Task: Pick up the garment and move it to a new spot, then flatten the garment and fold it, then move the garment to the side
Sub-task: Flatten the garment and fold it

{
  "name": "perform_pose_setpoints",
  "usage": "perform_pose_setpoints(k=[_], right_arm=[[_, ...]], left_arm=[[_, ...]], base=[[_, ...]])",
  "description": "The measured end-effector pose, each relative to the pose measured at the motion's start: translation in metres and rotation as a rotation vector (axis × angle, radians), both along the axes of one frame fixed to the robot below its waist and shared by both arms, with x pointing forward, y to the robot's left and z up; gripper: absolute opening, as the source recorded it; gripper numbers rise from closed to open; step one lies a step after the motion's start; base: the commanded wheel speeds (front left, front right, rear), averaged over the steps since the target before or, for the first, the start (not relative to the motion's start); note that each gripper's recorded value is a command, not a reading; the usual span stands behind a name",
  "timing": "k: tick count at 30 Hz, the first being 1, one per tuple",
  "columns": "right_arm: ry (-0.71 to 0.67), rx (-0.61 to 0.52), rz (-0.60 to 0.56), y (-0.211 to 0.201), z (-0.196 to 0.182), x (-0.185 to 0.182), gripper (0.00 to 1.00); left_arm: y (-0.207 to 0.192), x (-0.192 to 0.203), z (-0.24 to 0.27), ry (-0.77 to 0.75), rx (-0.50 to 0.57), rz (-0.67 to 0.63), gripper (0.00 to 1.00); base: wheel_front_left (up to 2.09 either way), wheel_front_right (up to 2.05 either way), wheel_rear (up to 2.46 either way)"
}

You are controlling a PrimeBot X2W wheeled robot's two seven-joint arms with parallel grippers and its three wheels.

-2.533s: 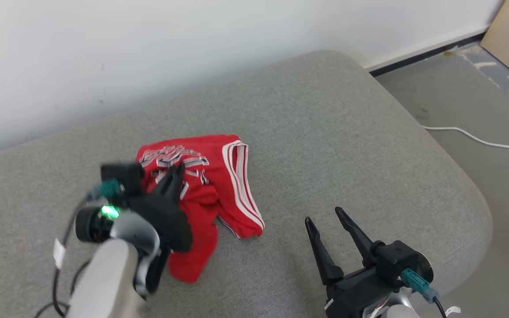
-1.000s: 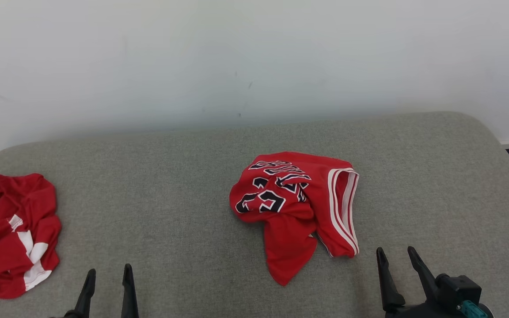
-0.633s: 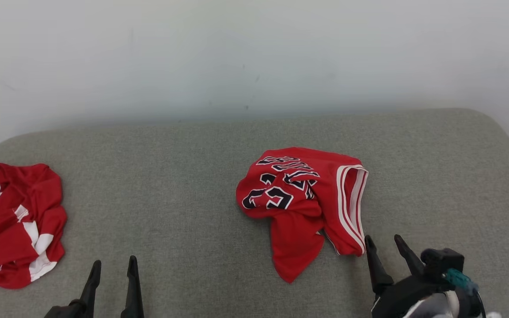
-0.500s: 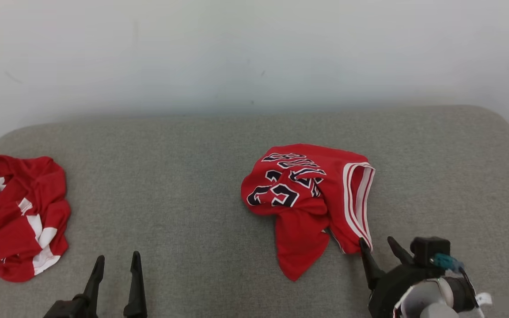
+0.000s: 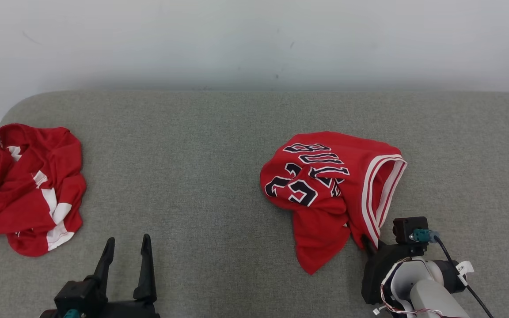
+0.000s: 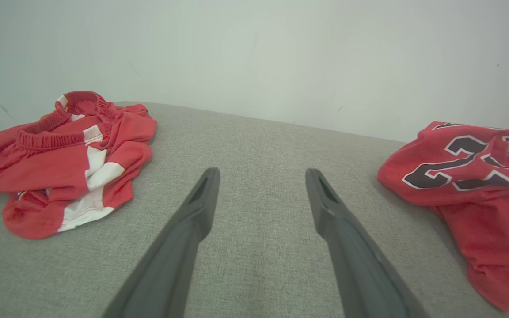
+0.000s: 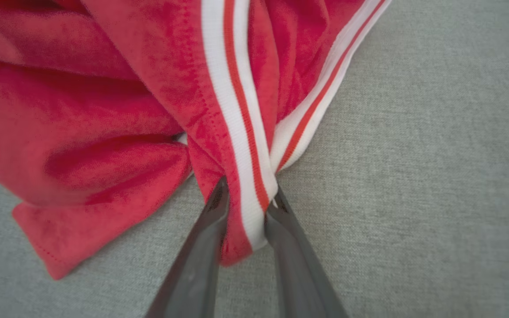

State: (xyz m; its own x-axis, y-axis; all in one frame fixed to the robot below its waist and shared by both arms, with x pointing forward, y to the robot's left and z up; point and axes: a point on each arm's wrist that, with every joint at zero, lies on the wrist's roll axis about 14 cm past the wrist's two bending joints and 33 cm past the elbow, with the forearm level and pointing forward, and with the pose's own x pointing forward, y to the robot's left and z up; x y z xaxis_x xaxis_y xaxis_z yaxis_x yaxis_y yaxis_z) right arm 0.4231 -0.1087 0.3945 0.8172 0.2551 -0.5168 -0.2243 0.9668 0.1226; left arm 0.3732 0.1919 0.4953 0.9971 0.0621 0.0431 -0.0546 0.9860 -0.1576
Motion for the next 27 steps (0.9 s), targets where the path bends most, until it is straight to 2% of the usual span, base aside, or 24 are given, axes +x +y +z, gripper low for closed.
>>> perform_pose_setpoints(k=[10,17,27], right_arm=[[-0.178,0.002,0.024,0.007,0.048,0.014,0.0],[-0.382,0.026,0.114,0.037,0.129,0.035,0.0],[-0.624,0.09,0.362,0.121,0.247,0.053,0.0]], left_arm=[[0.0,-0.008,0.006,-0.017,-0.001,0.004,1.0],[-0.007,-0.015,0.012,-0.037,0.0,-0.013,1.0],[-0.012,-0.014,0.008,-0.025,-0.006,-0.02,1.0]], base=[[0.0,0.0,0.0],[0.0,0.0,0.0],[0.0,0.0,0.0]])
